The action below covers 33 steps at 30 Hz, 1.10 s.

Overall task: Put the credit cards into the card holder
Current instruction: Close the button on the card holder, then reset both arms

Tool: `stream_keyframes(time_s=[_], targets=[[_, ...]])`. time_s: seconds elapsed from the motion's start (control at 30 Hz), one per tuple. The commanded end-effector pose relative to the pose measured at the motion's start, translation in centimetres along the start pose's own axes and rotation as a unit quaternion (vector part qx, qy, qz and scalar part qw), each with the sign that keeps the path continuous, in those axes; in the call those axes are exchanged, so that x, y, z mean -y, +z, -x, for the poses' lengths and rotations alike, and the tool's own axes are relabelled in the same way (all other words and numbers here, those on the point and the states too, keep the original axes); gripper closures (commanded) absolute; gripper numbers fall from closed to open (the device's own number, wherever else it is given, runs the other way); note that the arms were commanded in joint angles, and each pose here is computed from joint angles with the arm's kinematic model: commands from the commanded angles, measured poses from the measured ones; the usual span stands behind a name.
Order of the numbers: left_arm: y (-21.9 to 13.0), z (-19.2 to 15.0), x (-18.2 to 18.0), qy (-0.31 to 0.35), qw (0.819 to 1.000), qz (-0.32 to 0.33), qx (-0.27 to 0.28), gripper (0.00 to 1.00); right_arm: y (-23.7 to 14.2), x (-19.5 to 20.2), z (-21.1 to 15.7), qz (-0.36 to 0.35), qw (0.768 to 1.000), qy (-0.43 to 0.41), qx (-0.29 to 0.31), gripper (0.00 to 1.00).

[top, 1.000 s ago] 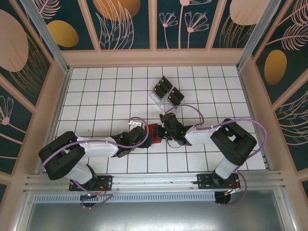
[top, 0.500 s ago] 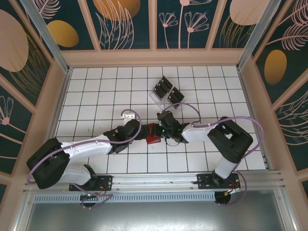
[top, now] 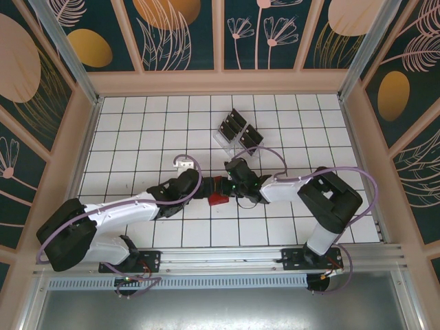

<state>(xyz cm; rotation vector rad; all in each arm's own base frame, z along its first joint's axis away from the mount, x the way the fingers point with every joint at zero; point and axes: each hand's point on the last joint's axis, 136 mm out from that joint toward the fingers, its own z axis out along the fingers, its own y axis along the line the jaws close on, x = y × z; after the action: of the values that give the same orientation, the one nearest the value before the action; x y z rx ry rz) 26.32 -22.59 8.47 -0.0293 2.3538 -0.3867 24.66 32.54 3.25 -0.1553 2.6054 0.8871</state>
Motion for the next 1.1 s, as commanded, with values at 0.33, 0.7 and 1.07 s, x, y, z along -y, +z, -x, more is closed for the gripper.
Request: stream_keyframes(time_s=[0.33, 0.7, 1.07], targets=[[-1.3, 2.2, -0.2, -0.006, 1.000, 0.009, 0.022, 0.01, -4.2, -3.9, 2.2, -0.031, 0.999, -0.045, -0.003, 0.58], [-6.6, 10.6, -5.3, -0.006, 0.981, 0.095, 0.168, 0.01, -17.0, -1.8, 10.9, -0.047, 0.979, -0.025, 0.199, 0.39], [-15.8, 17.5, -17.4, -0.036, 0.872, 0.231, 0.430, 0.02, -31.3, 12.6, 17.2, -0.261, 0.829, 0.005, 0.494, 0.01]])
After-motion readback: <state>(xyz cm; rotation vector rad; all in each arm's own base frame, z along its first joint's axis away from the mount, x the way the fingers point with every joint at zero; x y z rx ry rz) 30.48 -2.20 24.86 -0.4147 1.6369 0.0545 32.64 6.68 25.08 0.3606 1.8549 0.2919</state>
